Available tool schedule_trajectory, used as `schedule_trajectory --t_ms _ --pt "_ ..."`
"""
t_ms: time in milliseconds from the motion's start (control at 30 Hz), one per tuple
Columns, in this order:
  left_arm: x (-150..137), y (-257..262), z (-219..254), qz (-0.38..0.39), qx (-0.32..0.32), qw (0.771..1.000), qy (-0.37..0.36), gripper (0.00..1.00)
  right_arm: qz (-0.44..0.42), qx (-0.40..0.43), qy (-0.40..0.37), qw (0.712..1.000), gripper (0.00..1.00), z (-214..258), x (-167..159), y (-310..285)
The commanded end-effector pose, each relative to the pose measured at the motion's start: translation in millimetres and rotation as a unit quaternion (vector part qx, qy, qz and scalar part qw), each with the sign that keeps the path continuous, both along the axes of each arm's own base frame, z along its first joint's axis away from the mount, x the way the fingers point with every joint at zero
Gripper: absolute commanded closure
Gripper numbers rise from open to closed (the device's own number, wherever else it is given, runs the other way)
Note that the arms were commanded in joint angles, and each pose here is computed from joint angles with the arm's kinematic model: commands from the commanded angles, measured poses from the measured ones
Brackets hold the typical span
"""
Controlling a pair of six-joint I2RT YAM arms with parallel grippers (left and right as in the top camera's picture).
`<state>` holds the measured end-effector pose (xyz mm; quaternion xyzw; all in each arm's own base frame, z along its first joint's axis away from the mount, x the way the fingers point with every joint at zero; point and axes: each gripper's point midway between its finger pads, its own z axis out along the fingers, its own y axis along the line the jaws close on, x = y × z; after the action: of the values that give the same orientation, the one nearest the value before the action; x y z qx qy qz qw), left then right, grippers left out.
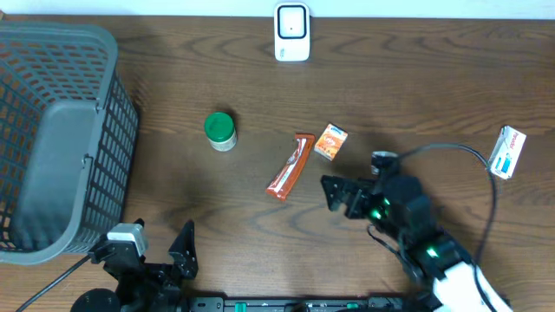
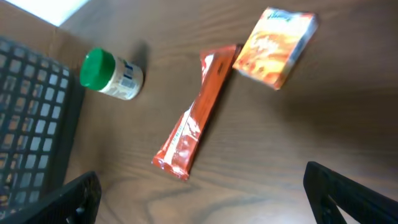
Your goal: Scan the item barcode
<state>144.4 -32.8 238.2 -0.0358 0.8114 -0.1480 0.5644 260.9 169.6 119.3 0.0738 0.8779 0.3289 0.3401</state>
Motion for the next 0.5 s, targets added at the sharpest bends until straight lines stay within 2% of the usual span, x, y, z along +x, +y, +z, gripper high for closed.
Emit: schedule_trajectory --t_ms 0,167,333,467 --pt "-0.9 -2.3 0.8 -0.007 -0.001 1.0 -0.002 0.06 0.014 0.066 0.091 0.994 0.04 -27.6 10.5 21.8" --pt "-0.9 -2.3 0.8 -0.007 -0.001 1.0 -0.002 0.06 0.019 0.102 0.154 0.983 0.07 -73.9 36.6 42.1" --pt "-0.9 -2.3 0.8 -0.007 -0.001 1.0 -0.002 0.06 0.027 0.11 0.182 0.977 0.12 -97.7 52.1 55.9" --pt "-0.9 -2.3 0.8 -0.007 -0.001 1.0 -0.002 0.06 -0.027 0.104 0.216 0.971 0.16 -120.0 58.9 47.6"
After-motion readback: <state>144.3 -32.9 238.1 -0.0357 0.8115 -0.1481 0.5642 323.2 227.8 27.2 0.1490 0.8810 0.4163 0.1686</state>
